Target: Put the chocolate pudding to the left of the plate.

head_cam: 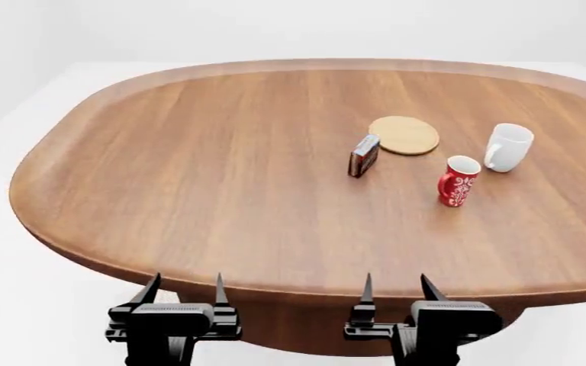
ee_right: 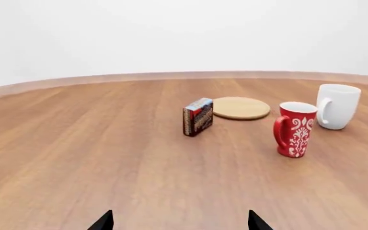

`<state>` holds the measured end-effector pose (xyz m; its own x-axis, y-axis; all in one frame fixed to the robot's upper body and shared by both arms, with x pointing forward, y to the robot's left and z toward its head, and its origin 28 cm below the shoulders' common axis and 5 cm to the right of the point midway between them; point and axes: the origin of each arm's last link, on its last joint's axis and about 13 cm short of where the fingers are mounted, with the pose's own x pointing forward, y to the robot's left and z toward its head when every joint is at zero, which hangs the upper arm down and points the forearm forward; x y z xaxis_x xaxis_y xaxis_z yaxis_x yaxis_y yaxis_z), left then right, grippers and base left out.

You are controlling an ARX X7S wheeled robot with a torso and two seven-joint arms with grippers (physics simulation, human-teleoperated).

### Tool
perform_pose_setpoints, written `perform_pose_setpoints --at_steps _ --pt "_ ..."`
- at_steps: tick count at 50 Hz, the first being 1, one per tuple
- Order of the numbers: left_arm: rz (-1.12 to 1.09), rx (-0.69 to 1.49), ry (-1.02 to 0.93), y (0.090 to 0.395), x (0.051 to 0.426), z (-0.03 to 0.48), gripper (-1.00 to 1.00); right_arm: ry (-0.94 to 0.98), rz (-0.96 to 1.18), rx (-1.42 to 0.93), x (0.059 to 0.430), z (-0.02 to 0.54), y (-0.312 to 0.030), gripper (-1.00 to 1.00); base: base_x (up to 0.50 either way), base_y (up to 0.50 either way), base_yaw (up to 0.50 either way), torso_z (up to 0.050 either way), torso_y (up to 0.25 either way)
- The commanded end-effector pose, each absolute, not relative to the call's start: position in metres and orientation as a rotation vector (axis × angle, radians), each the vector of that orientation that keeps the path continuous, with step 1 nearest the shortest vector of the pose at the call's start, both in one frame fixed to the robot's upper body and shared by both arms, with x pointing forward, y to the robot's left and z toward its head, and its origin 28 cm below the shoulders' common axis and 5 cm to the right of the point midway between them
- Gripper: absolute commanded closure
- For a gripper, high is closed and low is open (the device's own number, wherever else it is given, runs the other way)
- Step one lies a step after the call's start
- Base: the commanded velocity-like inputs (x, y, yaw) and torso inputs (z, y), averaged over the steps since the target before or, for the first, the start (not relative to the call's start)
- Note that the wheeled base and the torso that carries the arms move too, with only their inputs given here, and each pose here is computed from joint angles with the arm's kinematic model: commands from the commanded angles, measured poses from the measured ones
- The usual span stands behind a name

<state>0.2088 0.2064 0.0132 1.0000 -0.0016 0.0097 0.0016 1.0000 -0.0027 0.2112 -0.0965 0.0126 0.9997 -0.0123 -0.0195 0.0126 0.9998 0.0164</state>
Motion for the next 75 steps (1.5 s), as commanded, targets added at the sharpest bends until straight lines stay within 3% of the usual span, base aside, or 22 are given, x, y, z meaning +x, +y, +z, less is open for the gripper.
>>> perform_pose_setpoints --at_steps 1,11,75 --pt "-0.002 -0.002 -0.004 0.205 0.209 0.013 -1.00 0.027 -0.031 0.024 0.212 0.013 -0.098 -1.00 0.00 0.00 0.00 0.000 0.000" --pt "0.000 -0.006 -0.009 0.206 0.204 0.028 -1.00 0.012 -0.036 0.028 0.206 0.028 -0.099 -1.00 0.07 0.00 0.00 0.000 0.000" --pt "-0.007 -0.012 -0.033 0.208 0.195 0.042 -1.00 0.023 -0.037 0.037 0.202 0.039 -0.101 -1.00 0.50 0.00 0.00 0.000 0.000"
